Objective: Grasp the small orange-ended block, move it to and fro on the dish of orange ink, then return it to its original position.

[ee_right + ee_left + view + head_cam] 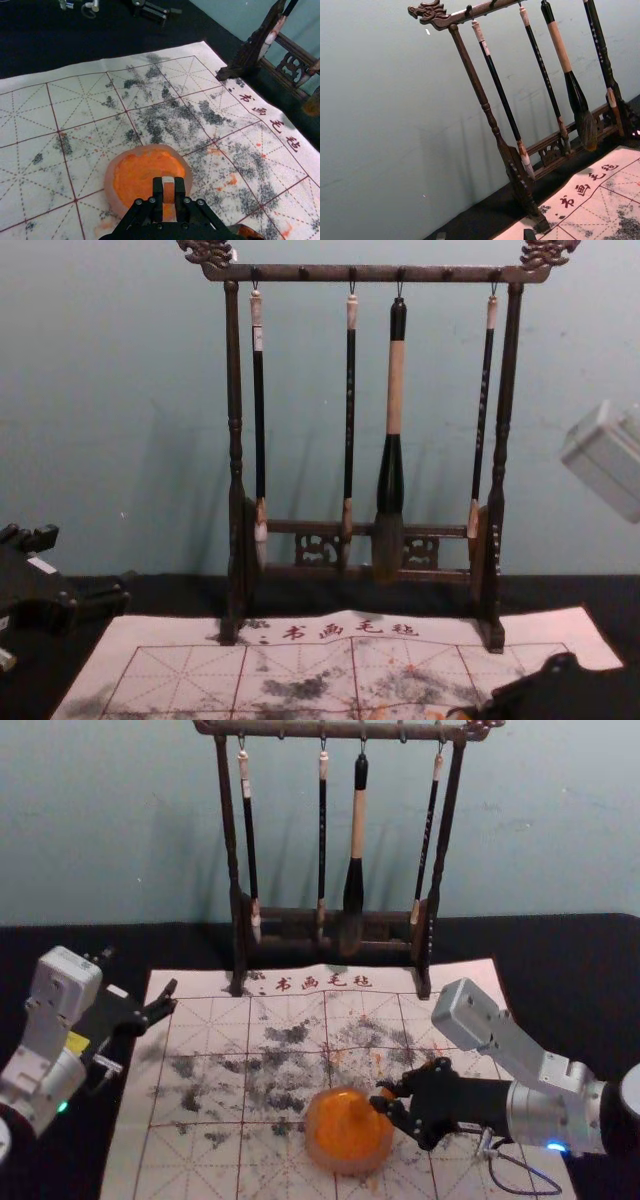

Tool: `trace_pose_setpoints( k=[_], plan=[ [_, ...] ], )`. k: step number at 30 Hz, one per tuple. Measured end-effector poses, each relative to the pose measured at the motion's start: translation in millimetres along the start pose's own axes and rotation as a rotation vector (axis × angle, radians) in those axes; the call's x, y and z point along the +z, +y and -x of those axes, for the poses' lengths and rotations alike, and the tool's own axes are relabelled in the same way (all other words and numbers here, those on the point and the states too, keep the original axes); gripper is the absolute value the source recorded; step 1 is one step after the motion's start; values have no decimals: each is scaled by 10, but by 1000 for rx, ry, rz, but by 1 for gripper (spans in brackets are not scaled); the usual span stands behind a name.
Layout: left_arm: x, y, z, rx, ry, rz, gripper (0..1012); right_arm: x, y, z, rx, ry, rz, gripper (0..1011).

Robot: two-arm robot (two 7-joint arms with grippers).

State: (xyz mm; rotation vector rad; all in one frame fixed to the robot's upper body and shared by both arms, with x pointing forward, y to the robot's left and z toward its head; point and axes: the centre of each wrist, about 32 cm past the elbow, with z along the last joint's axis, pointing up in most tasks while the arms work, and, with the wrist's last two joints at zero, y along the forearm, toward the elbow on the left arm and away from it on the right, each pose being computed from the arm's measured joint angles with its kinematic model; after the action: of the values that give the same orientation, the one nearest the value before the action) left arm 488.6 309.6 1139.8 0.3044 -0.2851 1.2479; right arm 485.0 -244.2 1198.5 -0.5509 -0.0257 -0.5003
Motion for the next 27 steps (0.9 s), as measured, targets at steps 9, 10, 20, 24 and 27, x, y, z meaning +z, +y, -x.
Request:
trace_pose_setpoints(
  k=[9, 10, 20, 24, 27],
  plan=[
    [0, 0, 0, 0, 0, 0, 1001, 3, -87, 27, 30, -17, 14, 97],
    [0, 0, 0, 0, 0, 0, 1001, 4, -91, 29, 33, -18, 15, 96],
    [0, 0, 0, 0, 0, 0, 1001, 19, -110, 83, 77, -36, 19, 96],
    [0, 0, 0, 0, 0, 0, 1001, 29, -98, 97, 87, -42, 19, 96],
    [0, 0, 0, 0, 0, 0, 1001, 38, -79, 106, 92, -46, 19, 97]
  ],
)
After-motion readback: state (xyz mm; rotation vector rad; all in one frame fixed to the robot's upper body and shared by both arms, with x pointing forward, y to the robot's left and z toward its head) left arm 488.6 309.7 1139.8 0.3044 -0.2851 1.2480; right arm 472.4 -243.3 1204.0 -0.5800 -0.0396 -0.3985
